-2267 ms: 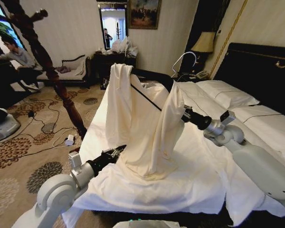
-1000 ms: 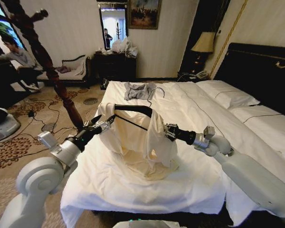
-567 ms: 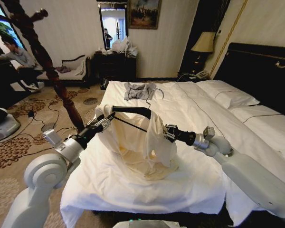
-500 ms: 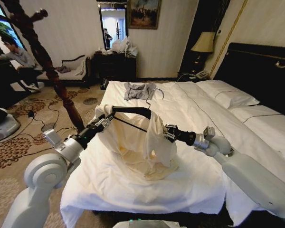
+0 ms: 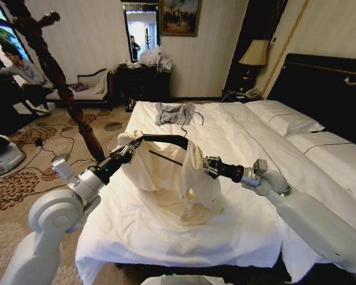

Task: Pick up the clothes from the bed and hang them on the clothes hanger.

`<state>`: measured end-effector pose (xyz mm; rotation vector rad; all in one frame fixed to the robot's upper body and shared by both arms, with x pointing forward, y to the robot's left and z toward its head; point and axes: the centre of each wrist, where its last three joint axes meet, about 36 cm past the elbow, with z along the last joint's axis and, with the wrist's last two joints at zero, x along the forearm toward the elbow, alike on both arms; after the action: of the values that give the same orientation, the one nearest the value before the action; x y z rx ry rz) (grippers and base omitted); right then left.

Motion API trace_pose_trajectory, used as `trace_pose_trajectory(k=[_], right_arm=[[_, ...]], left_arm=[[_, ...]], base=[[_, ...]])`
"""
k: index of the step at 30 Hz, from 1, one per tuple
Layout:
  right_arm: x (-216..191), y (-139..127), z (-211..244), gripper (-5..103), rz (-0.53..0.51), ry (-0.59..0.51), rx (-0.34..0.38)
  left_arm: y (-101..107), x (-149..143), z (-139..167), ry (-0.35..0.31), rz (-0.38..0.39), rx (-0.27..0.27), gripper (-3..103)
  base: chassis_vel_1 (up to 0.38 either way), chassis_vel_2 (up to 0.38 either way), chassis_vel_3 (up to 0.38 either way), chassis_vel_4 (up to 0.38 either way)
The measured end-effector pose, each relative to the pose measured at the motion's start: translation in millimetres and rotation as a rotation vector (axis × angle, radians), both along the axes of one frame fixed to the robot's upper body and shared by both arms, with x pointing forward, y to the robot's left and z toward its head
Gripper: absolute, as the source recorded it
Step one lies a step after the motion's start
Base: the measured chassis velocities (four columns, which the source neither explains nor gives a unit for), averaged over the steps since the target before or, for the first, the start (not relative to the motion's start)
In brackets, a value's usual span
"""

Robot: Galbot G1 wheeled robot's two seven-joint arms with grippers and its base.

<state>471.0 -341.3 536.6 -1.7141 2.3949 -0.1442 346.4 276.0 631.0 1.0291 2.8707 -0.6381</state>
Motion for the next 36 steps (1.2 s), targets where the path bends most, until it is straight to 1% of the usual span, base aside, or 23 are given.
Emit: trace_pose_trajectory(k=[1,2,4,5,6,8,9,11,13,16,18,19,20,22,23,25,29,31,32,34,36], right_arm=[[0.0,0.2,-0.2,19,0.000,0.000,0.000],[0.0,0.2,-0.2,19,0.000,0.000,0.000],[0.0,1.1,-1.2,19,0.002,0.001,0.000],[0.6,1.6,-2.2,19,-0.001,0.003,-0.002],[0.6,1.6,-2.2,19,-0.001,0.003,-0.002],[2.3,2.2,-3.1,19,-0.010,0.001,-0.007],[4.4,2.4,-4.6,19,-0.020,0.003,-0.013],[6.6,2.7,-6.2,19,-0.029,0.005,-0.016],[7.3,2.8,-6.8,19,-0.031,0.007,-0.018],[10.2,3.3,-10.5,19,-0.038,0.015,-0.031],[10.5,3.7,-10.6,19,-0.037,0.015,-0.031],[11.1,4.6,-10.8,19,-0.037,0.016,-0.030],[12.5,6.3,-9.5,19,-0.038,0.012,-0.026],[14.2,7.0,-6.3,19,-0.040,0.006,-0.017],[14.2,7.0,-6.3,19,-0.040,0.006,-0.017],[15.7,4.9,-0.7,19,-0.043,0.000,0.000],[15.4,-1.3,8.2,19,-0.048,-0.019,0.009],[14.8,-7.3,16.3,19,-0.048,-0.041,0.011],[14.6,-9.1,19.2,19,-0.048,-0.049,0.013],[14.5,-10.2,20.8,19,-0.048,-0.055,0.015],[15.4,-14.4,28.3,19,-0.049,-0.075,0.025]], left_arm=[[-0.7,1.0,2.7,-0.004,-0.015,-0.002,0],[-0.7,1.0,2.7,-0.004,-0.015,-0.002,0],[-2.6,3.3,9.9,-0.015,-0.057,0.000,0],[-5.3,4.7,15.0,-0.022,-0.093,0.012,0],[-5.3,4.7,15.0,-0.022,-0.093,0.012,0],[-10.1,6.3,19.8,-0.027,-0.137,0.042,0],[-15.2,7.6,22.2,-0.030,-0.169,0.067,0],[-21.4,9.0,22.4,-0.026,-0.203,0.090,0],[-23.3,9.6,22.4,-0.025,-0.214,0.096,0],[-37.7,14.6,17.5,-0.011,-0.280,0.130,0],[-39.6,14.8,16.5,-0.008,-0.288,0.134,0],[-44.9,15.1,13.0,0.002,-0.308,0.143,0],[-54.4,14.2,5.1,0.023,-0.343,0.162,0],[-63.0,12.5,-2.9,0.038,-0.368,0.175,0],[-63.0,12.5,-2.9,0.038,-0.368,0.175,0],[-69.3,10.8,-11.3,0.049,-0.377,0.185,0],[-68.4,9.1,-15.2,0.054,-0.360,0.190,0],[-60.3,4.5,-12.2,0.048,-0.307,0.195,0],[-56.4,1.3,-10.0,0.045,-0.287,0.201,-3],[-54.3,-0.9,-8.5,0.043,-0.277,0.206,-3],[-47.8,-13.7,-2.7,0.036,-0.255,0.229,8]], base=[[0.000,0.000,0.000,0.000],[0.000,0.000,0.000,0.000],[0.000,0.000,0.000,0.000],[0.000,0.000,0.000,0.000],[0.000,0.000,0.000,0.000],[0.000,0.000,0.000,0.000],[0.000,0.000,0.000,0.000],[0.000,0.000,0.000,0.000],[0.000,0.000,0.000,0.000],[0.000,0.000,0.000,0.000],[0.000,0.000,0.000,0.000],[0.000,0.000,0.000,0.000],[0.000,0.000,0.000,0.000],[0.000,0.000,0.000,0.000],[0.000,0.000,0.000,0.000],[0.000,0.000,0.000,0.000],[0.000,0.000,0.000,0.000],[0.000,0.000,0.000,0.000],[0.000,0.000,0.000,0.000],[0.000,0.000,0.000,0.000],[0.000,0.000,0.000,0.000]])
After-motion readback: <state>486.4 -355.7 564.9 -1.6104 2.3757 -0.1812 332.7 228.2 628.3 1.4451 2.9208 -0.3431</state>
